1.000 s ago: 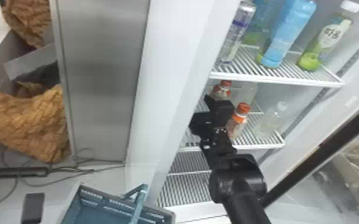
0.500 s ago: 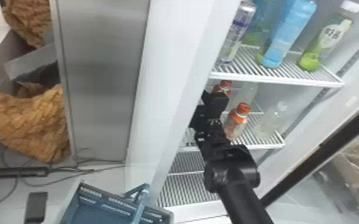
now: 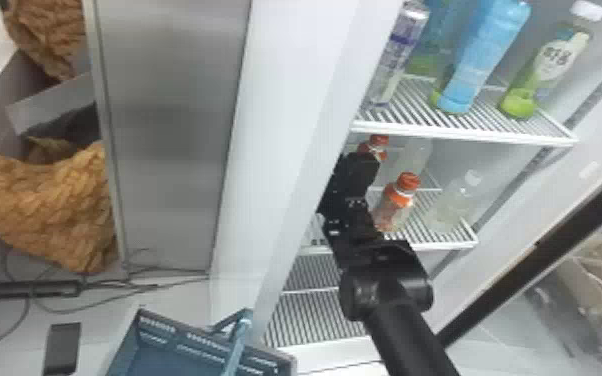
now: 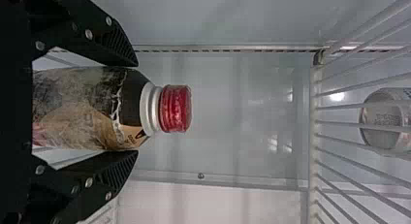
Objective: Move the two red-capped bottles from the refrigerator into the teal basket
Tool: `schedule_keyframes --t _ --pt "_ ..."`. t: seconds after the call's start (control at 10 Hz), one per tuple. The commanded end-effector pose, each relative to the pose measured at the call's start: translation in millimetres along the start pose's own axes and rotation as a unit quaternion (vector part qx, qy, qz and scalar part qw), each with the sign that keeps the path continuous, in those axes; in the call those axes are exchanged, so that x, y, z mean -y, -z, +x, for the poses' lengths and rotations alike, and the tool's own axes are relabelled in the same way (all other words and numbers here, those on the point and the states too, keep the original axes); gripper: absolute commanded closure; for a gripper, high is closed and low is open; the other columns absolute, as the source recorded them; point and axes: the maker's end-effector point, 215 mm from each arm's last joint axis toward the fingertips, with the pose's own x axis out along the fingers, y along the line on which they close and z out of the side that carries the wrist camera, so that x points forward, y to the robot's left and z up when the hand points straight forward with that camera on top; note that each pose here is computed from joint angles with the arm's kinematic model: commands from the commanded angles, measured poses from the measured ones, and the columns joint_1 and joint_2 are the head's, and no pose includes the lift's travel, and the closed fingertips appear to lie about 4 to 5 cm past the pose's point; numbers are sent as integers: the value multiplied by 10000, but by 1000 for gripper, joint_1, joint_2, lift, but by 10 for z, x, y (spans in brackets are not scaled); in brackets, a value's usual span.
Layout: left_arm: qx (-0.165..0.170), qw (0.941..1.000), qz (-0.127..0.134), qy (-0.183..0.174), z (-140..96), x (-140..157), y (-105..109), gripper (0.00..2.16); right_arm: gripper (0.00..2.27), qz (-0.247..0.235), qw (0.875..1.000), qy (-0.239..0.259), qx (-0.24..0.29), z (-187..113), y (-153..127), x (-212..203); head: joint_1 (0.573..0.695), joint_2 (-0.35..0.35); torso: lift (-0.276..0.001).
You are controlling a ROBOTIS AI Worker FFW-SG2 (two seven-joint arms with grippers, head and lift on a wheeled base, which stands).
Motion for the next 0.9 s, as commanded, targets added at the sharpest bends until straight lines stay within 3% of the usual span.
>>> schedule_keyframes --t 0.0,0.3,0.6,0.8 --pt "5 10000 1 4 -3 1 -3 1167 785 5 10000 20 38 -21 -24 0 695 -350 -224" --pt "44 10000 -9 37 2 19 -16 1167 802 16 9999 40 135 -149 -74 -27 695 -350 -224" --pt "83 9999 -25 51 -10 21 -35 1167 802 106 9987 -34 490 -494 -377 -57 695 -350 -224" --pt "86 9999 -20 56 -4 25 -35 1167 802 251 9986 -83 465 -691 -379 -75 695 -350 -224"
